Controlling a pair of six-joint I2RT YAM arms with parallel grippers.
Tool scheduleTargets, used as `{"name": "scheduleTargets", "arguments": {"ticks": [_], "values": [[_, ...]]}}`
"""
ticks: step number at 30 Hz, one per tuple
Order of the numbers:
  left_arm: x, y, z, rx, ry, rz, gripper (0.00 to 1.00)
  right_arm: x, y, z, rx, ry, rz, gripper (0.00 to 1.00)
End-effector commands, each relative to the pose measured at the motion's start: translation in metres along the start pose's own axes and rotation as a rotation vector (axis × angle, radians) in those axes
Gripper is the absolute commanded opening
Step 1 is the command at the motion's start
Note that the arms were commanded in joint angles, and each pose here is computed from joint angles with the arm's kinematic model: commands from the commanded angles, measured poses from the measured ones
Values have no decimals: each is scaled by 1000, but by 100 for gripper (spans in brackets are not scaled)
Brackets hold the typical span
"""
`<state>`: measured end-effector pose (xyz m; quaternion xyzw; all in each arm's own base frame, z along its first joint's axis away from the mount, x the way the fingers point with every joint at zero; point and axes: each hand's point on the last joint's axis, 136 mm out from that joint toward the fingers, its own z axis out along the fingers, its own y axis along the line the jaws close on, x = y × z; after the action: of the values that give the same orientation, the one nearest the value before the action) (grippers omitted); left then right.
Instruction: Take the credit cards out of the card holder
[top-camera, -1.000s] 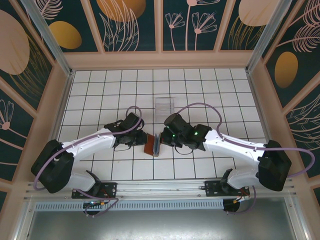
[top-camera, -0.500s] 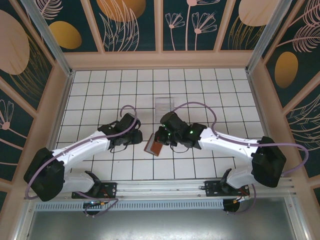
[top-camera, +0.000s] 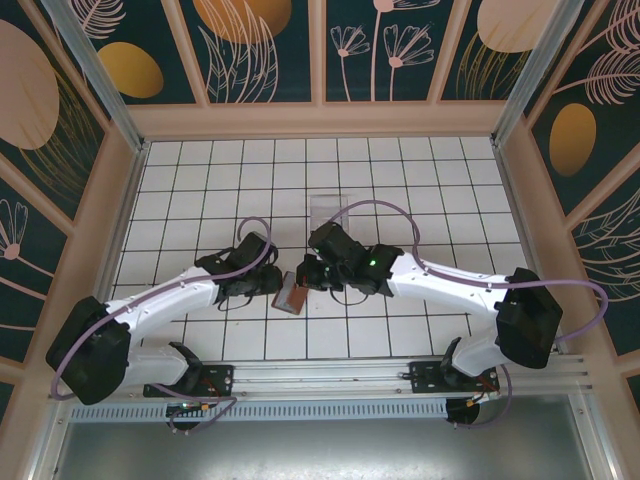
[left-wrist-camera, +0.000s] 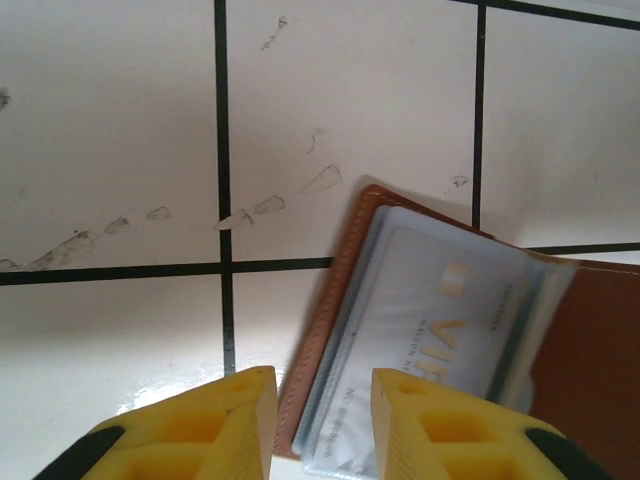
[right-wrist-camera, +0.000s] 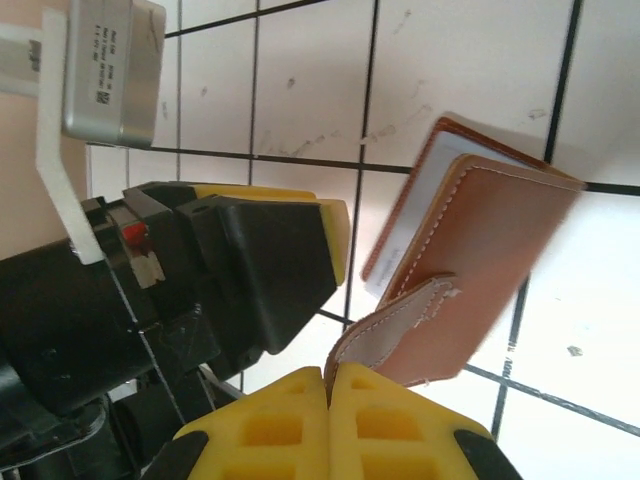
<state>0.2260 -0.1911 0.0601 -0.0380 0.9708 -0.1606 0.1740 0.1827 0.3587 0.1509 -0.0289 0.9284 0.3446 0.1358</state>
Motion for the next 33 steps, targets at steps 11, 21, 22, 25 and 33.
{"name": "scheduleTargets", "arguments": {"ticks": [11,21,22,25,33], "values": [[-2,-25,11,68,73,15,31,-1,-73,-17,179,-52,100,0],[-12,-41,22,49,132,-12,28,-13,-108,-25,227,-33,191,0],[-13,-44,22,52,139,-12,28,-13,-112,-26,240,-35,192,0],[-17,-50,22,71,135,-18,28,-13,-124,-29,272,-33,194,0],[-15,-54,24,147,90,12,27,-8,-152,-31,318,-88,160,0]]}}
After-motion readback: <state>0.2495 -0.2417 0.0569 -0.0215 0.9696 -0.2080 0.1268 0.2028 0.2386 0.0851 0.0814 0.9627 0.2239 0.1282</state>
